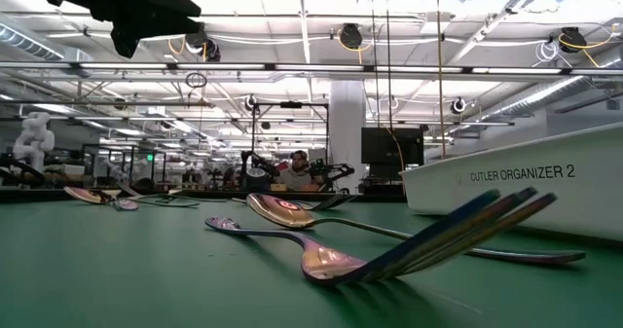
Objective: Sort silverware
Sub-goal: Put the middle left knife into the utensil organizer, then put the top left knife into the utensil organizer
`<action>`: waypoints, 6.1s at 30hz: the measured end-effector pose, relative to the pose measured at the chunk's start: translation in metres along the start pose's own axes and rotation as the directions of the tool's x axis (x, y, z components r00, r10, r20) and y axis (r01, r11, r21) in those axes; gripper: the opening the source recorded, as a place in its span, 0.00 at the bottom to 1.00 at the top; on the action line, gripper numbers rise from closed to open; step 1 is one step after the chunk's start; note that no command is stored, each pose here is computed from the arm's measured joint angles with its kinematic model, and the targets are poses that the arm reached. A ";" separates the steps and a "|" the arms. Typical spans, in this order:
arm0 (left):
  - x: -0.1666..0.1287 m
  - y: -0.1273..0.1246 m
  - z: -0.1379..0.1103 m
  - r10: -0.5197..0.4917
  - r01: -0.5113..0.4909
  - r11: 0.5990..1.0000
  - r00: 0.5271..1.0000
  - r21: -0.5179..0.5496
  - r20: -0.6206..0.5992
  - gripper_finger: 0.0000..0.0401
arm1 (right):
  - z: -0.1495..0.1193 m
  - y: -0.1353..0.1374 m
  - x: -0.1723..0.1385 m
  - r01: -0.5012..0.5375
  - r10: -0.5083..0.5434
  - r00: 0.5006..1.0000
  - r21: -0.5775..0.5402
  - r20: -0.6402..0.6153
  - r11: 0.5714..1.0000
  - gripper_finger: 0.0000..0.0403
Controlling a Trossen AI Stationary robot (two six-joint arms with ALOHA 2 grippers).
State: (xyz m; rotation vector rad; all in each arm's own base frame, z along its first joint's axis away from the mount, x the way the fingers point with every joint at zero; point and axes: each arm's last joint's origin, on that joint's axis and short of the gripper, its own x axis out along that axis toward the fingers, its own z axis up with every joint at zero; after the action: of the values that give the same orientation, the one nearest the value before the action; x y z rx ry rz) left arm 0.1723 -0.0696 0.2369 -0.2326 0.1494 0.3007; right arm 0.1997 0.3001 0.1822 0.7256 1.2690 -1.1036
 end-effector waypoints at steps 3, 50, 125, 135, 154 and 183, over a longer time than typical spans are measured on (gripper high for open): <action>0.000 0.000 0.000 0.000 0.000 1.000 1.000 0.000 0.000 0.31 | 0.000 0.000 0.000 0.001 -0.001 1.000 -0.012 0.000 1.000 0.34; 0.031 0.076 -0.041 0.315 -0.387 0.922 0.792 -0.031 -0.523 0.31 | 0.278 0.069 -0.052 -0.199 0.580 0.800 -0.843 0.154 0.499 0.36; 0.054 0.137 -0.022 0.394 -0.768 0.590 0.542 -0.248 -0.742 0.31 | 0.367 0.074 0.042 -0.185 0.882 0.380 -0.911 0.279 0.368 0.36; 0.077 0.154 -0.034 0.370 -0.788 0.575 0.490 -0.220 -0.790 0.31 | 0.370 0.073 0.041 -0.278 0.887 0.362 -0.874 0.288 0.397 0.36; 0.090 0.197 -0.032 0.475 -0.904 0.414 0.317 -0.109 -0.821 0.31 | 0.350 0.077 0.046 -0.274 0.885 0.435 -0.911 0.169 0.309 0.36; 0.100 0.204 -0.047 0.435 -0.911 0.400 0.288 -0.103 -0.854 0.18 | 0.346 0.078 0.046 -0.261 0.879 0.451 -0.919 0.154 0.295 0.36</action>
State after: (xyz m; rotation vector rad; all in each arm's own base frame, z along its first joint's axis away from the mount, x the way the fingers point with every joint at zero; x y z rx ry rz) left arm 0.1984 0.1354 0.1320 -0.9541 1.0255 1.2387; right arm 0.3966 0.0023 0.1948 0.0135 0.5611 0.0570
